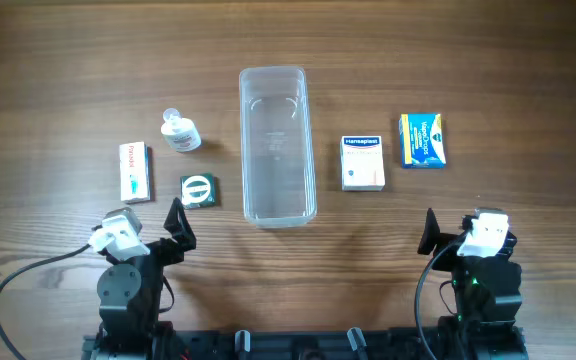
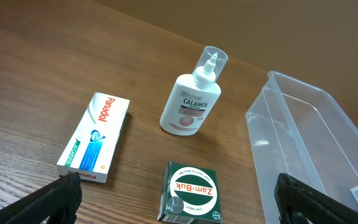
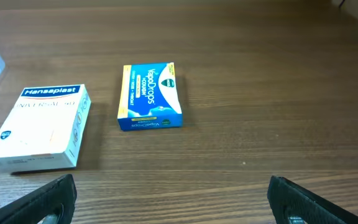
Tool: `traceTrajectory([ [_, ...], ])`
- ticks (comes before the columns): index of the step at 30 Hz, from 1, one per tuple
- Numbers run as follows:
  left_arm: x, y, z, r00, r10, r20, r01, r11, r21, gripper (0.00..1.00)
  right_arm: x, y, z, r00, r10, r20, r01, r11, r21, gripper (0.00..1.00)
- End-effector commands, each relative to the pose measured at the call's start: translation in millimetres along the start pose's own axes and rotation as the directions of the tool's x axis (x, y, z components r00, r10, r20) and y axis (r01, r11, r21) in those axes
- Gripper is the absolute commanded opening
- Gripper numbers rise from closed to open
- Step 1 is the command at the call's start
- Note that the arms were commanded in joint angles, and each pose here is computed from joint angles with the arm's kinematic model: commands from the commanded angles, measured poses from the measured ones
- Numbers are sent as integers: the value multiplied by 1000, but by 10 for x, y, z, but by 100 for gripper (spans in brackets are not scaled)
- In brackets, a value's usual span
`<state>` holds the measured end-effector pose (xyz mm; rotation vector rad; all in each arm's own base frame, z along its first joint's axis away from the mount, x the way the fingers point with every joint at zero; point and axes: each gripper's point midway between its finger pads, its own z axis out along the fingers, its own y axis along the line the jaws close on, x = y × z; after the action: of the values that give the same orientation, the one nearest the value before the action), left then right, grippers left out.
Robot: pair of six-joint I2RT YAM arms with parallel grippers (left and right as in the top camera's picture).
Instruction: Pack container
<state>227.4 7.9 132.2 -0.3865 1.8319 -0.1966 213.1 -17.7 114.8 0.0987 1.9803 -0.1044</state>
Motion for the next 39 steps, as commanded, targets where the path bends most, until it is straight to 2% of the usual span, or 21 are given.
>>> traceTrajectory([
  [1, 1, 7, 4, 1000, 18, 5, -18, 1000, -1, 100, 5, 7, 5, 1000, 15, 2, -15, 1000, -5, 100],
  [33, 1, 7, 4, 1000, 18, 5, -18, 1000, -1, 100, 5, 7, 5, 1000, 16, 2, -16, 1000, -5, 100],
  [39, 1, 7, 4, 1000, 18, 5, -18, 1000, -1, 100, -242, -8, -89, 998, 25, 65, -25, 1000, -3, 100],
])
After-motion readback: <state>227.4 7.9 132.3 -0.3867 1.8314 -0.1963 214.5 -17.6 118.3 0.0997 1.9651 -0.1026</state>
